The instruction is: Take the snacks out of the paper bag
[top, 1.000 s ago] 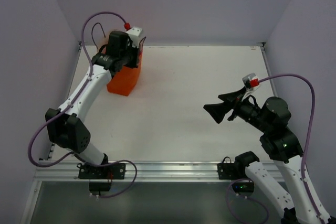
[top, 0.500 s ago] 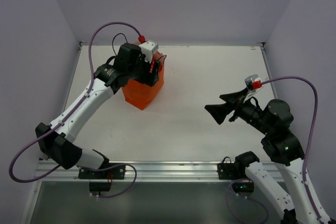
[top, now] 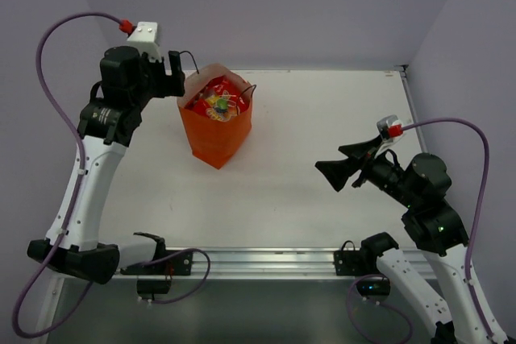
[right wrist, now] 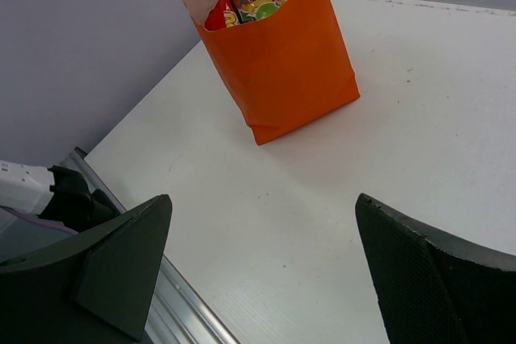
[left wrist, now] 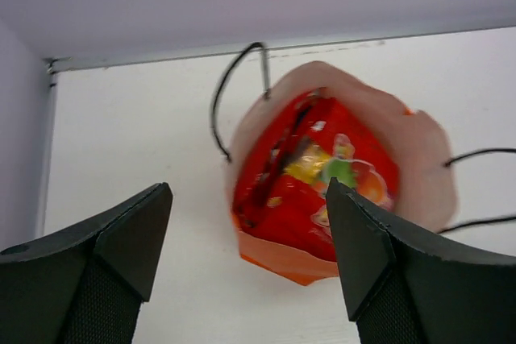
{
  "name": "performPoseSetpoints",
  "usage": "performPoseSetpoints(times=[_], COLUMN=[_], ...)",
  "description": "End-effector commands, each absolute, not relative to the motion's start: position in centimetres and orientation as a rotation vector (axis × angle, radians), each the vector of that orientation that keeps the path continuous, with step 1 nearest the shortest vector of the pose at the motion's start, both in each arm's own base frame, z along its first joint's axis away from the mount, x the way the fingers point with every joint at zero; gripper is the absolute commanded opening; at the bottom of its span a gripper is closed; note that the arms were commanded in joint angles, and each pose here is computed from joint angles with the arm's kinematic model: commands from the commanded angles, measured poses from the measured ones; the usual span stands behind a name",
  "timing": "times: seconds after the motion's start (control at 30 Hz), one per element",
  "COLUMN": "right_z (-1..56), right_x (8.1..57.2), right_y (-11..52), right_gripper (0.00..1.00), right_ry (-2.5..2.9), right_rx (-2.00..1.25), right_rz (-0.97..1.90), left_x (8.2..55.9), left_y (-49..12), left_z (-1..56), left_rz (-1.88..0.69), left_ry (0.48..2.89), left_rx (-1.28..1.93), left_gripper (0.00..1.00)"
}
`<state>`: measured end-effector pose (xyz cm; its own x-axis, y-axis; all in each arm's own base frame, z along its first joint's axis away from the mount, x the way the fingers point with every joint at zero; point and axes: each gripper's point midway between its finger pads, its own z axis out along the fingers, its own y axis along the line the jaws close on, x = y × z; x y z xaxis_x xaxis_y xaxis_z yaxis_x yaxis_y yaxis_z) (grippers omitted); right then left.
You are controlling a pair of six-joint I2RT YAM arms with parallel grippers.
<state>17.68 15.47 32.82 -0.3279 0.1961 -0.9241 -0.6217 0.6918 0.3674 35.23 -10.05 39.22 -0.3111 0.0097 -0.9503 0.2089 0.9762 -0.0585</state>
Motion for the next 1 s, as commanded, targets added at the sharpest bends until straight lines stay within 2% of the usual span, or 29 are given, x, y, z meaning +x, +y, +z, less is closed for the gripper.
performPoseSetpoints(times=[0.0,0.27,0.37,0.7,0.8,0.83,0.93,0.97], right_z=[35.0,35.5,35.4,36.0,36.8,37.1,38.3,38.5], right_x=[17.1,16.9,16.9,17.1,17.0,17.0,16.8,16.9], right_y=[15.4,15.6,15.6,16.0,16.2,16.4,16.8,17.0], right_gripper=[0.99,0.99,0.99,0.99,0.99,0.99,0.99,0.99], right_ry=[1.647,1.642,1.638,1.640,1.625,1.612,1.560,1.550], right_rx=[-0.373,-0.394,-0.394,-0.418,-0.437,-0.450,-0.487,-0.494], right_rz=[0.858,0.869,0.864,0.877,0.881,0.890,0.912,0.919], left_x=[38.0,42.2,43.2,44.3,44.6,44.6,45.0,45.1], left_y=[-6.4,-7.2,-6.6,-7.3,-7.5,-7.6,-7.6,-7.6], left_z=[35.3,31.3,30.4,26.9,26.4,26.5,26.6,26.7], left_rz=[-0.076,-0.212,-0.185,-0.232,-0.245,-0.245,-0.242,-0.243], left_ry=[1.957,1.974,1.955,1.977,1.984,1.979,1.966,1.962], left_rx=[0.092,0.115,0.100,0.144,0.158,0.161,0.168,0.170], left_gripper=[0.82,0.73,0.67,0.43,0.40,0.37,0.18,0.03])
